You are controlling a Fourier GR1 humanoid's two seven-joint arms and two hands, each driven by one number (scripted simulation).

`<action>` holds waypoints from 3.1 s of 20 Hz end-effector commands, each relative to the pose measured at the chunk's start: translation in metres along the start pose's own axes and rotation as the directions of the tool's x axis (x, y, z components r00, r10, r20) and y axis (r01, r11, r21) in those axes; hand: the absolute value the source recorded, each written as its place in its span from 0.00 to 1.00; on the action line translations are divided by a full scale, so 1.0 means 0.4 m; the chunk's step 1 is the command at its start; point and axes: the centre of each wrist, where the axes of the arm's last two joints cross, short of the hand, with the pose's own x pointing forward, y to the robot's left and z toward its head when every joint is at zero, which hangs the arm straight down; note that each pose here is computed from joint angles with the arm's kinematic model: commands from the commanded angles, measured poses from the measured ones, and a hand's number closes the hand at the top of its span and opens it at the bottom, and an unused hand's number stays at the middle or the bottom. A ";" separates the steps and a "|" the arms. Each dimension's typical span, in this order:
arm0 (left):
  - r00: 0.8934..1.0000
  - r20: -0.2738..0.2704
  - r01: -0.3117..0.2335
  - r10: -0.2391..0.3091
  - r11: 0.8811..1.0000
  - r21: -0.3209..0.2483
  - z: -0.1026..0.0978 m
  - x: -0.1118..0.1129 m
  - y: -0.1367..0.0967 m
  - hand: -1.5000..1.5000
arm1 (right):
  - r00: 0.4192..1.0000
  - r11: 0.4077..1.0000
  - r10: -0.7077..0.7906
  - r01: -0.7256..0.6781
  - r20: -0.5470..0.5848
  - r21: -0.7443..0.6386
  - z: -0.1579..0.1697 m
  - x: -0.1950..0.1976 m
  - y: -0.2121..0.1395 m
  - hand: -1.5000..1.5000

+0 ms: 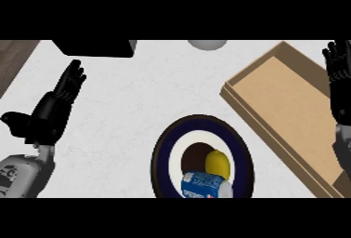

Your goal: Pick the can from the plate and place it in the cardboard box

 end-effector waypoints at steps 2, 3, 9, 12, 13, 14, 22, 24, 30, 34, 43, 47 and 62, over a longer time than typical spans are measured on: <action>0.998 0.022 0.065 -0.064 0.998 -0.013 0.011 -0.040 0.022 0.50 | 0.944 0.960 -0.279 0.268 0.175 0.087 0.023 0.013 0.002 0.00; 0.995 0.043 0.097 -0.095 0.994 -0.056 0.020 -0.019 0.037 0.50 | 0.897 0.924 -0.381 0.361 0.222 0.127 0.034 0.033 0.019 0.00; 0.988 0.080 0.144 -0.130 0.970 -0.198 0.051 -0.020 -0.004 0.50 | 0.802 0.844 -0.527 0.455 0.281 0.284 0.220 -0.080 -0.070 0.00; 0.983 0.116 0.165 -0.144 0.968 -0.191 0.011 0.004 0.021 0.50 | 0.763 0.849 -0.521 0.419 0.382 0.322 0.266 -0.141 -0.051 0.00; 0.988 0.093 0.140 -0.122 0.966 -0.217 0.030 -0.019 -0.011 0.50 | 0.760 0.857 -0.506 0.390 0.408 0.338 0.270 -0.164 -0.053 0.00; 0.982 0.123 0.163 -0.141 0.968 -0.189 -0.004 0.003 0.015 0.50 | 0.768 0.875 -0.457 0.295 0.448 0.384 0.269 -0.148 -0.058 0.00; 0.987 0.103 0.145 -0.127 0.970 -0.195 0.008 -0.007 -0.001 0.50 | 0.791 0.884 -0.233 -0.070 0.566 0.461 0.295 -0.069 -0.083 0.00; 0.980 0.093 0.189 -0.173 0.962 -0.198 0.019 -0.025 0.007 0.50 | 0.797 0.852 -0.141 -0.205 0.587 0.483 0.279 -0.039 -0.079 0.00; 0.987 0.077 0.151 -0.139 0.971 -0.187 0.051 -0.047 0.021 0.50 | 0.774 0.741 -0.024 -0.411 0.633 0.530 0.349 0.100 -0.066 0.00; 0.987 0.072 0.156 -0.144 0.969 -0.191 0.032 -0.029 -0.004 0.50 | 0.753 0.706 0.112 -0.519 0.648 0.481 0.402 0.158 -0.021 0.00; 0.986 0.099 0.151 -0.133 0.966 -0.209 -0.019 0.004 0.044 0.50 | 0.782 0.630 0.202 -0.564 0.589 0.534 0.471 0.270 0.039 0.00; 0.985 0.095 0.163 -0.147 0.969 -0.185 0.064 -0.049 0.023 0.50 | 0.797 0.602 0.209 -0.561 0.566 0.568 0.507 0.273 0.086 0.00; 0.982 0.106 0.172 -0.153 0.964 -0.201 0.036 0.015 -0.013 0.50 | 0.763 0.610 0.324 -0.621 0.560 0.492 0.510 0.215 0.227 0.00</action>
